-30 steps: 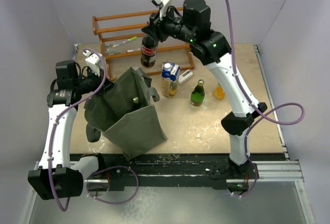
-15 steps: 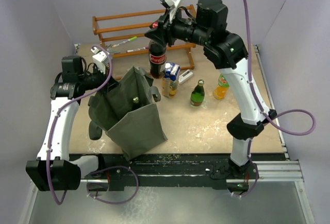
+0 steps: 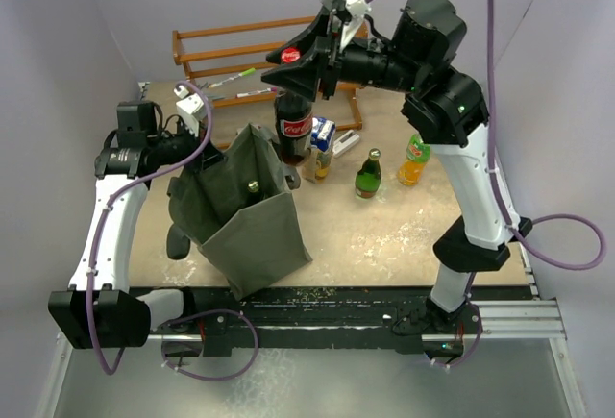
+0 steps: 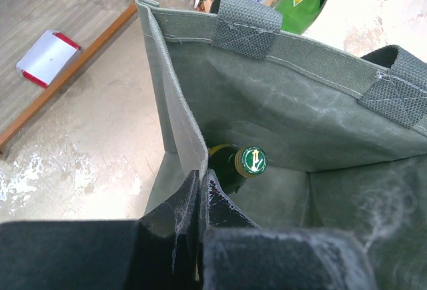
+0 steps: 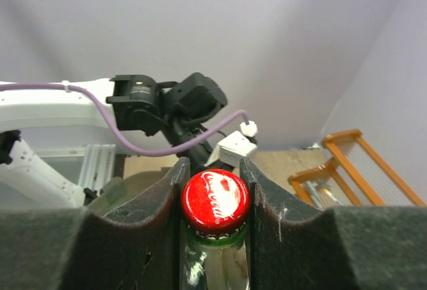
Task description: Place the beverage into the canvas bag
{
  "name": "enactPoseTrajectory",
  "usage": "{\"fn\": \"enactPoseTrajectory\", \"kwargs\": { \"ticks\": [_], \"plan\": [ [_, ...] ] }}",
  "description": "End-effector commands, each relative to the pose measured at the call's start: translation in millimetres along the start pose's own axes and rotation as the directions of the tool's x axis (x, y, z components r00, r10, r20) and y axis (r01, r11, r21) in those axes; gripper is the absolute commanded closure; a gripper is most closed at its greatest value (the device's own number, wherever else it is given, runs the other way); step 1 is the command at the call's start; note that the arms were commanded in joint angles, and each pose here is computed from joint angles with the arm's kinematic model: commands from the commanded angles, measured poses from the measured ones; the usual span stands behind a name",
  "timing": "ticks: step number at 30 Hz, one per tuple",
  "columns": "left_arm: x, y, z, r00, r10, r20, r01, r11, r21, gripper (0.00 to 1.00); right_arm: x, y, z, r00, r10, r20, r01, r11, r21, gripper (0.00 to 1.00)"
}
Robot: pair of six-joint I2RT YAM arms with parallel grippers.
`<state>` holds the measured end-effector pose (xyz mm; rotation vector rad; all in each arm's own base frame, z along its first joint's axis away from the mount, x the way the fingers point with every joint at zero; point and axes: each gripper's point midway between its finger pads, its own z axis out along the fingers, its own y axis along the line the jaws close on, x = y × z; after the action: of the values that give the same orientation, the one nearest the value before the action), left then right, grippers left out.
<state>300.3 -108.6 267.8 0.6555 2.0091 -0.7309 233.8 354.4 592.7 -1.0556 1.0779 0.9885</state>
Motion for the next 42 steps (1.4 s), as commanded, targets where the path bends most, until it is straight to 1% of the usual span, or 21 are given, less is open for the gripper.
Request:
{"fn": "enactPoseTrajectory", "kwargs": {
  "ticks": [1,7,13,17,21,25,28,30,34,40,42],
  "plan": [
    [-11.0,-10.2,1.9,0.999,0.027,0.021,-0.028,0.998,0.057,1.0,-88.6,31.1,-1.6,0.941,-0.153,0.301,0.179,0.982,-0.061,1.0],
    [-9.8,-13.4,4.1,1.0,0.022,0.023,-0.023,0.997,0.072,1.0,-81.7,45.8,19.7,0.943,-0.116,0.311,0.158,0.981,-0.113,1.0],
    [-12.5,-19.9,3.0,0.999,0.02,0.039,-0.023,0.996,0.087,1.0,-63.3,52.3,33.8,0.958,-0.08,0.276,0.128,0.978,-0.163,1.0],
    [-17.7,-24.0,0.4,0.998,0.019,0.055,-0.025,0.995,0.095,1.0,-45.3,61.6,40.8,0.971,-0.039,0.235,0.095,0.968,-0.233,1.0],
    [-23.8,-26.0,-0.6,0.998,0.019,0.06,-0.026,0.994,0.11,1.0,-17.5,75.3,48.0,0.985,0.013,0.17,0.047,0.939,-0.341,1.0],
    [-31.0,-31.7,-1.5,0.998,0.017,0.066,-0.026,0.988,0.149,0.99,5.9,80.3,55.2,0.992,0.048,0.116,0.002,0.92,-0.393,1.0],
    [-33.3,-36.0,-2.2,0.998,0.001,0.061,-0.012,0.984,0.176,0.93,18.7,81.7,59.1,0.994,0.06,0.089,-0.019,0.913,-0.408,1.0],
    [-34.6,-38.1,-3.3,0.998,-0.006,0.063,-0.005,0.983,0.182,0.85,27.5,83.4,60.8,0.995,0.064,0.071,-0.028,0.906,-0.423,1.0],
    [-33.6,-36.3,-3.4,0.998,-0.006,0.064,-0.005,0.986,0.169,0.74,43.3,88.2,62.5,0.997,0.071,0.039,-0.045,0.887,-0.46,1.0],
    [-35.7,-35.8,-5.2,0.997,0.012,0.073,-0.023,0.987,0.156,0.59,30.8,92.1,55.1,0.996,0.058,0.065,-0.02,0.884,-0.467,1.0],
    [-36.5,-35.7,-6.5,0.996,0.026,0.08,-0.038,0.988,0.149,0.52,25.8,93.9,50.3,0.996,0.048,0.072,-0.009,0.884,-0.468,1.0]
  ]
}}
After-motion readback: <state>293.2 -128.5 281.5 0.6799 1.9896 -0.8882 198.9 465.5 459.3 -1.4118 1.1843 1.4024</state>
